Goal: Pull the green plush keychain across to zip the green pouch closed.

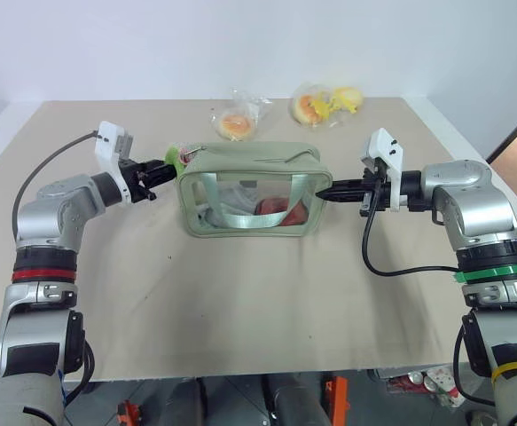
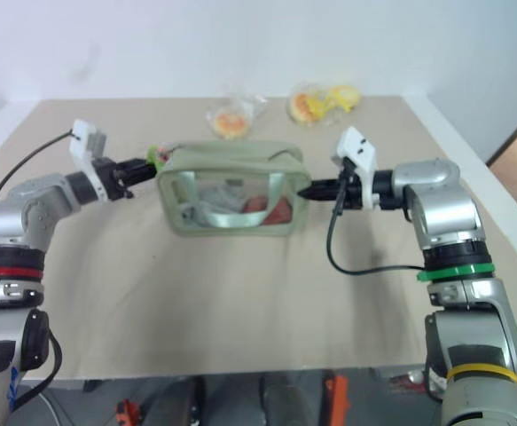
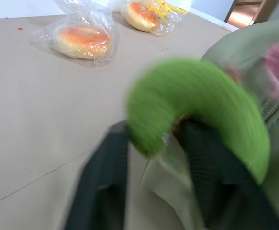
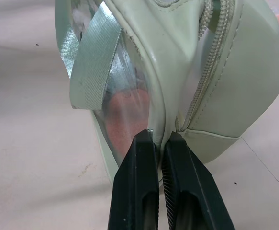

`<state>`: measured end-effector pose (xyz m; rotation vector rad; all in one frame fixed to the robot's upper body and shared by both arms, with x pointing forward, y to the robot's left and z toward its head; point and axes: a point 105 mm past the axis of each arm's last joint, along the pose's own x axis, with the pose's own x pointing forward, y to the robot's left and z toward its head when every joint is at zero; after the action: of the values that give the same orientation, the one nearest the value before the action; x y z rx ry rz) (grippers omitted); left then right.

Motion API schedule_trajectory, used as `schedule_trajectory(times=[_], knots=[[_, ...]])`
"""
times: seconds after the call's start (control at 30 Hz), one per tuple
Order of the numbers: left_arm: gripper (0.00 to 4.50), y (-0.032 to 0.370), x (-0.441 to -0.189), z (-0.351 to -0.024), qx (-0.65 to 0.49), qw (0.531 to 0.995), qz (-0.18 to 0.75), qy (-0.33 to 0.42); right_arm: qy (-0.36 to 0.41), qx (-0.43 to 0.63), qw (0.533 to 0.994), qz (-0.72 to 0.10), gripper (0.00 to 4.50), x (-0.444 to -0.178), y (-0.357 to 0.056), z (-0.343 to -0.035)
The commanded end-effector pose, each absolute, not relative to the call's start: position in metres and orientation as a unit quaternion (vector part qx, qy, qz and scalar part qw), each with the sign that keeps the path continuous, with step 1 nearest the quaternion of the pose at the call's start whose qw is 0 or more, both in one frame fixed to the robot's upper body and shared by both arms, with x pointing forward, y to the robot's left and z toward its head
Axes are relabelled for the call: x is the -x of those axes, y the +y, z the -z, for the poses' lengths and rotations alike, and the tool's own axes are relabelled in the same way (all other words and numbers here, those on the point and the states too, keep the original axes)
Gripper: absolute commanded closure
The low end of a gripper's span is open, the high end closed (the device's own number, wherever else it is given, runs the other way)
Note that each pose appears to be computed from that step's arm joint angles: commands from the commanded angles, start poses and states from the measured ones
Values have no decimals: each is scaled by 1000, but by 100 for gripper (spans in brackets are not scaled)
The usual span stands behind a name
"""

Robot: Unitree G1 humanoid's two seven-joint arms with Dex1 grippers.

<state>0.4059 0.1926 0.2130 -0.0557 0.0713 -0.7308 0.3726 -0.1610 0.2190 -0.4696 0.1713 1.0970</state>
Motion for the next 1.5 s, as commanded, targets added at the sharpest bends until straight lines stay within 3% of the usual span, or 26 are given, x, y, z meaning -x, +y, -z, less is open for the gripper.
schedule_trajectory(times=[0.03,0.4,0.7,0.87,1.03,1.23,1.4,1.5], knots=[[448,196,-405,-227,23,935,353,8,47,234,822,-517,450,-371,-158,-238],[448,208,-408,-230,3,946,324,-2,46,235,821,-518,450,-371,-157,-239],[448,186,-422,-325,-73,945,263,-180,46,235,821,-519,450,-373,-155,-238],[448,141,-418,-342,-145,911,318,-220,44,235,821,-518,450,-374,-156,-239],[448,87,-397,-330,-261,833,425,-239,43,235,824,-514,450,-372,-159,-239],[448,48,-371,-327,-309,757,514,-260,45,234,827,-510,450,-370,-162,-238],[448,34,-357,-330,-294,735,546,-273,45,233,828,-509,450,-369,-162,-237],[448,43,-360,-329,-266,752,543,-262,45,233,828,-507,450,-369,-162,-236]])
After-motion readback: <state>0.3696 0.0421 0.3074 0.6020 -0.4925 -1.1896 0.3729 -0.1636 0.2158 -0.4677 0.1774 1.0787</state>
